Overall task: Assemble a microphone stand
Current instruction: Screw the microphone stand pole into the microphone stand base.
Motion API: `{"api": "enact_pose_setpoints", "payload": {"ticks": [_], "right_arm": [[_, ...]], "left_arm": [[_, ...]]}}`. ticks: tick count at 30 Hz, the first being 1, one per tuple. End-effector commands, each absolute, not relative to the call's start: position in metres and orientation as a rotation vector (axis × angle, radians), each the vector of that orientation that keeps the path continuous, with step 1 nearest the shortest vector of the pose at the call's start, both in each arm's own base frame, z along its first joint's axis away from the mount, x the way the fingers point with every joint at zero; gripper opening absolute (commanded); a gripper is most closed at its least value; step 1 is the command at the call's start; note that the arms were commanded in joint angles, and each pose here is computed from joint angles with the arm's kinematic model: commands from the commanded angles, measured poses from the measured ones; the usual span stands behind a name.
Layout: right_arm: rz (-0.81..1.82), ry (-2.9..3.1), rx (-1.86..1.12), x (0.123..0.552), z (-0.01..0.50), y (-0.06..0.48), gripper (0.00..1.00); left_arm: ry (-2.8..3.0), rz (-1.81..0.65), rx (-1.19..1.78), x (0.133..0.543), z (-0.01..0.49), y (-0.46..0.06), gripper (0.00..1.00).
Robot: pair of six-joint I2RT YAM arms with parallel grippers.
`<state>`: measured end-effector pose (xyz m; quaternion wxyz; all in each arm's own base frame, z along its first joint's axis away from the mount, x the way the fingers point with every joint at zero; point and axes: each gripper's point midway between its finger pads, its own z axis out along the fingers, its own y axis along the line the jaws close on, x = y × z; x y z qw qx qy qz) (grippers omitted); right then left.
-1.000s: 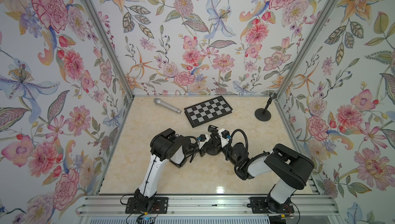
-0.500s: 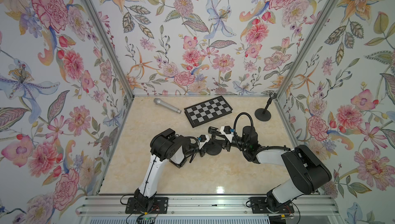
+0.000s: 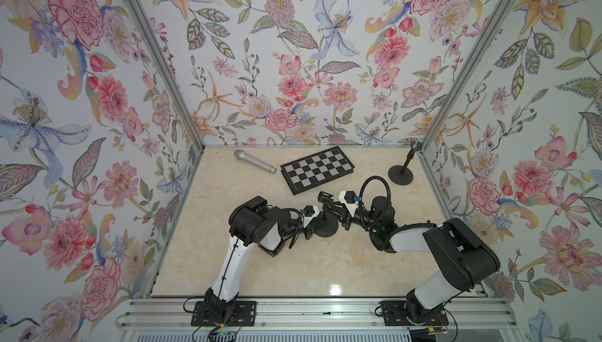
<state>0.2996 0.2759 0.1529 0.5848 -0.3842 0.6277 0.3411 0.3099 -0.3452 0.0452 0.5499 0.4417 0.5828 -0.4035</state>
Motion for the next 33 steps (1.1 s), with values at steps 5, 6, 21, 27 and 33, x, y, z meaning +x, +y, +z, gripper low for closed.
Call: {"api": "enact_pose_setpoints", "payload": {"ticks": [5, 6, 21, 27, 33], "right_arm": [[0.456, 1.747, -0.361, 0.293, 0.102, 0.258, 0.00], [0.514, 1.742, -0.401, 0.289, 0.100, 0.272, 0.00], [0.999, 1.409, -1.205, 0.255, 0.141, 0.289, 0.46], [0.970, 1.379, -1.212, 0.284, 0.149, 0.282, 0.46], [0.937, 1.387, -1.132, 0.305, 0.151, 0.281, 0.39]], "left_arm": [[1.280, -0.855, 1.018, 0.307, 0.043, -0.330, 0.20], [1.281, -0.856, 1.018, 0.307, 0.043, -0.330, 0.20], [1.267, -0.869, 1.034, 0.304, 0.044, -0.331, 0.17], [1.269, -0.864, 1.039, 0.303, 0.043, -0.330, 0.17], [1.268, -0.859, 1.037, 0.303, 0.043, -0.330, 0.17]]}}
